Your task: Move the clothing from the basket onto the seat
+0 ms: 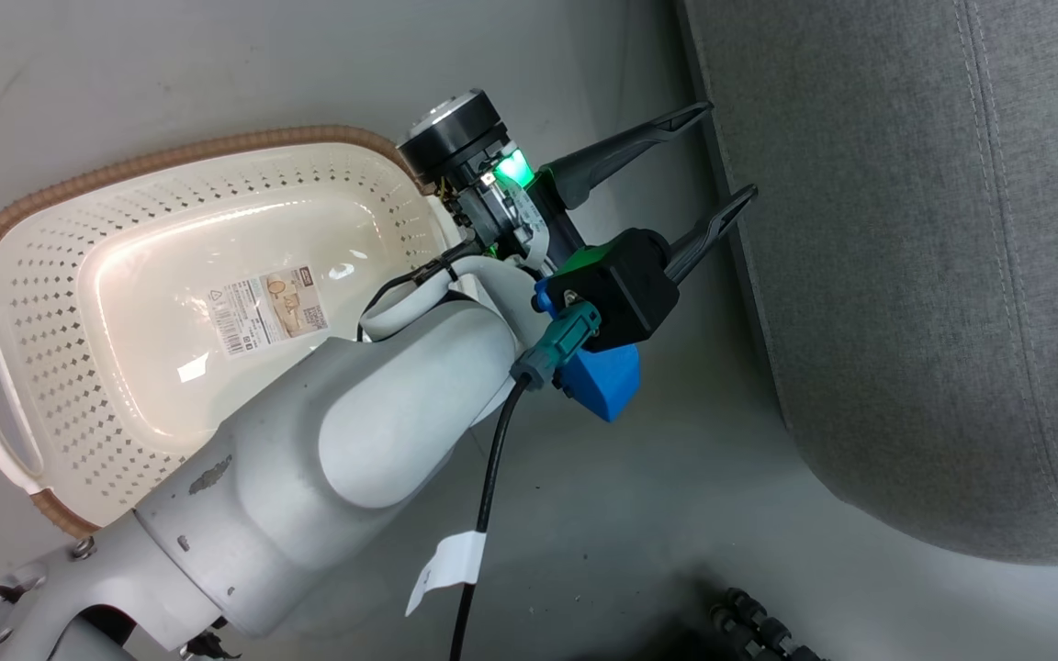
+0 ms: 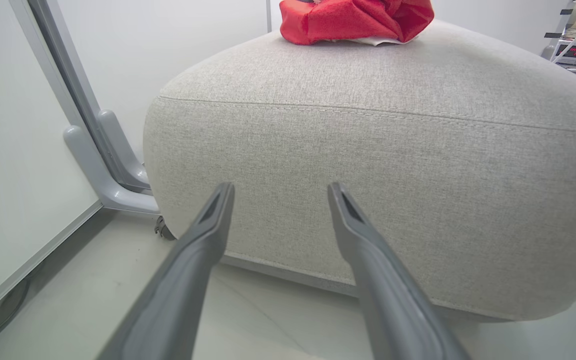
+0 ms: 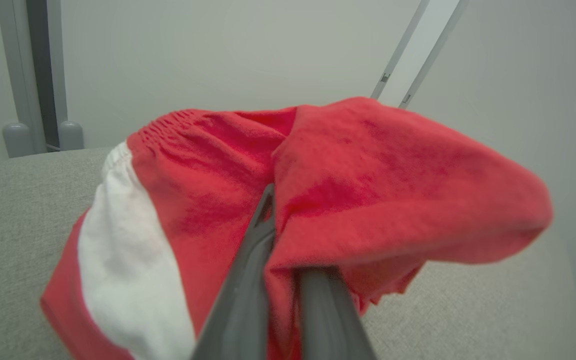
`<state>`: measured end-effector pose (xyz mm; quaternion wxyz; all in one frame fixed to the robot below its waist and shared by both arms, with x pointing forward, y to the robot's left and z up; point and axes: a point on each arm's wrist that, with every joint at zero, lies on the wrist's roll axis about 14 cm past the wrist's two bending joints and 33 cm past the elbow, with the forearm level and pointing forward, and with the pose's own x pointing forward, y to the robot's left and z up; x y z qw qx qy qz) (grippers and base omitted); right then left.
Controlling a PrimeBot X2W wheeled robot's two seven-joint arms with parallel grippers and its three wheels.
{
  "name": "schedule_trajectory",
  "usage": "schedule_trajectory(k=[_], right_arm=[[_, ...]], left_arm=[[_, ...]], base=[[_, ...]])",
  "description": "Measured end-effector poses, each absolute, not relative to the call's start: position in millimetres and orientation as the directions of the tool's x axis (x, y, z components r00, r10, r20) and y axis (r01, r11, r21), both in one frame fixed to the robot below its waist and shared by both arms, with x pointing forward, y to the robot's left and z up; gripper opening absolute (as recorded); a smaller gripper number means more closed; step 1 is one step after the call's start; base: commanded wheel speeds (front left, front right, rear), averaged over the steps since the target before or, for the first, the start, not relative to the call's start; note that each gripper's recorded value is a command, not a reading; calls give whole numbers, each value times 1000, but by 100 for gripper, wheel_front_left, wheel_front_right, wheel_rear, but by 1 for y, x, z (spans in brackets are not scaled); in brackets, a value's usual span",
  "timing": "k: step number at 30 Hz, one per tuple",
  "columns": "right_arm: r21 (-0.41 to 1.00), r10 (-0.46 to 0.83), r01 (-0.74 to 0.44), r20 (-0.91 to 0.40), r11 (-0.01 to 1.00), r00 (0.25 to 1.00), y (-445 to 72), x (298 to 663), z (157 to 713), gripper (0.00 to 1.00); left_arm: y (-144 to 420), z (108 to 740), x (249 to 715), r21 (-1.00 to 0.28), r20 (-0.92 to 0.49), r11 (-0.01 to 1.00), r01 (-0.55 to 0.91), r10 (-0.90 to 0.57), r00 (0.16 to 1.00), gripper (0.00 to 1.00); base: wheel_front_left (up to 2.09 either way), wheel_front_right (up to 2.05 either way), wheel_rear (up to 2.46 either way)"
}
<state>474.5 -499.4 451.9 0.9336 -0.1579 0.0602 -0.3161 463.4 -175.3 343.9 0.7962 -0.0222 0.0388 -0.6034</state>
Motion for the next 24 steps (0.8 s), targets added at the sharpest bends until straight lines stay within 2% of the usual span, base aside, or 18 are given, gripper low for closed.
schedule_trajectory(k=[1,15,20,24], right_arm=[[-325,-615,578,-17,749,788,-499,471,450,100],[-301,-656,608,-86,735,750,-480,377,447,100],[-295,-635,604,-11,740,773,-472,366,479,100],[-284,-584,576,65,767,809,-453,370,507,100]], left_arm=[[-175,345,464,-78,-35,272,959,-962,270,100],[-179,400,453,-51,16,302,952,-953,303,100],[-175,424,451,-43,36,342,939,-938,344,100],[-165,449,453,-44,71,403,914,-911,405,100]], base=[[0,0,0],[0,0,0],[0,0,0],[0,0,0]])
